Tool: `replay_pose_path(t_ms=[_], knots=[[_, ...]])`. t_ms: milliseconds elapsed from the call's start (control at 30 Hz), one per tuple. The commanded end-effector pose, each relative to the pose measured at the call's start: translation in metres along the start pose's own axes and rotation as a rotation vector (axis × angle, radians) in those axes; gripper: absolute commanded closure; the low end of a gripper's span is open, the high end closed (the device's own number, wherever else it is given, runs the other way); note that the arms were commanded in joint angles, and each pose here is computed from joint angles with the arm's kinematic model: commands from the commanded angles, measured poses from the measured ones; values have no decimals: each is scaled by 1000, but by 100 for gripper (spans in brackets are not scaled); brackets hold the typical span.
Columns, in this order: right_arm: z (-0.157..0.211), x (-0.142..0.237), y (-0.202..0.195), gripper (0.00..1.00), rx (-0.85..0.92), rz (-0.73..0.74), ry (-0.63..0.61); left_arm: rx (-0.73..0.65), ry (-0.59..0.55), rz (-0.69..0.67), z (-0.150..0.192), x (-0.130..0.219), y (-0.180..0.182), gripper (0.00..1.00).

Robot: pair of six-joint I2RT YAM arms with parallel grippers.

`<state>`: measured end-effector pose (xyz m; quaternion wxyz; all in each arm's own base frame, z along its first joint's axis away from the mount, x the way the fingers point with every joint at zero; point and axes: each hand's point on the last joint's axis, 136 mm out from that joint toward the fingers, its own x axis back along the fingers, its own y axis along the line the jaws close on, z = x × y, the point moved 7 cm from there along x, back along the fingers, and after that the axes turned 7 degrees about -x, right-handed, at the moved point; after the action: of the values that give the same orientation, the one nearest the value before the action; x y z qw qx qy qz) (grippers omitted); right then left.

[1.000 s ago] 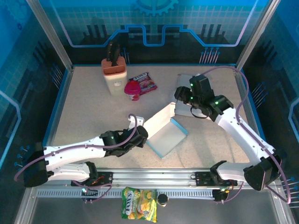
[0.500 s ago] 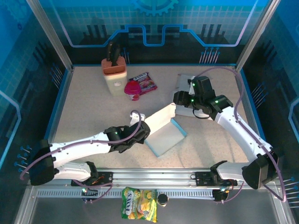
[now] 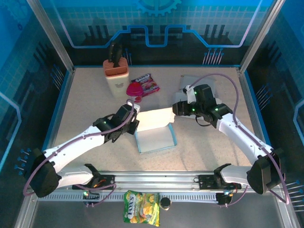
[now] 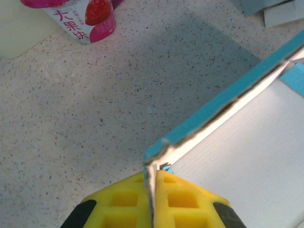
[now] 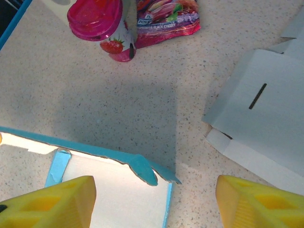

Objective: Fold the paper box

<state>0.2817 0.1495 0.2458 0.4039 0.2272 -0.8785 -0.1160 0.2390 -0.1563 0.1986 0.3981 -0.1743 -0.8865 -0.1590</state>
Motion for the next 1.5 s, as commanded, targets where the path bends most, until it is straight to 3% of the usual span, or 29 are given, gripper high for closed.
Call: replay_pose_path(t_ms=[0,233,367,767,967,1133,1300,1467], knots=[[1,-10,4,33,108,-61,-21,-87,-17,36,-15,-4,6,100],[16,-43,2,38,212,19,17,-99,-6,35,-20,-18,16,100],[13,-50,3,47,234,26,34,-102,-10,29,-24,-19,18,100],[24,-51,5,65,259,72,86,-80,-6,13,-26,-23,19,100],[25,-45,3,64,256,100,86,-66,-14,6,-27,-22,20,100],[28,-48,1,70,256,105,93,-64,-6,8,-27,-23,19,100],[27,-51,2,80,254,108,93,-56,-4,4,-26,-24,19,100],[26,-53,5,97,254,133,92,-10,-12,-11,-28,-24,21,100]])
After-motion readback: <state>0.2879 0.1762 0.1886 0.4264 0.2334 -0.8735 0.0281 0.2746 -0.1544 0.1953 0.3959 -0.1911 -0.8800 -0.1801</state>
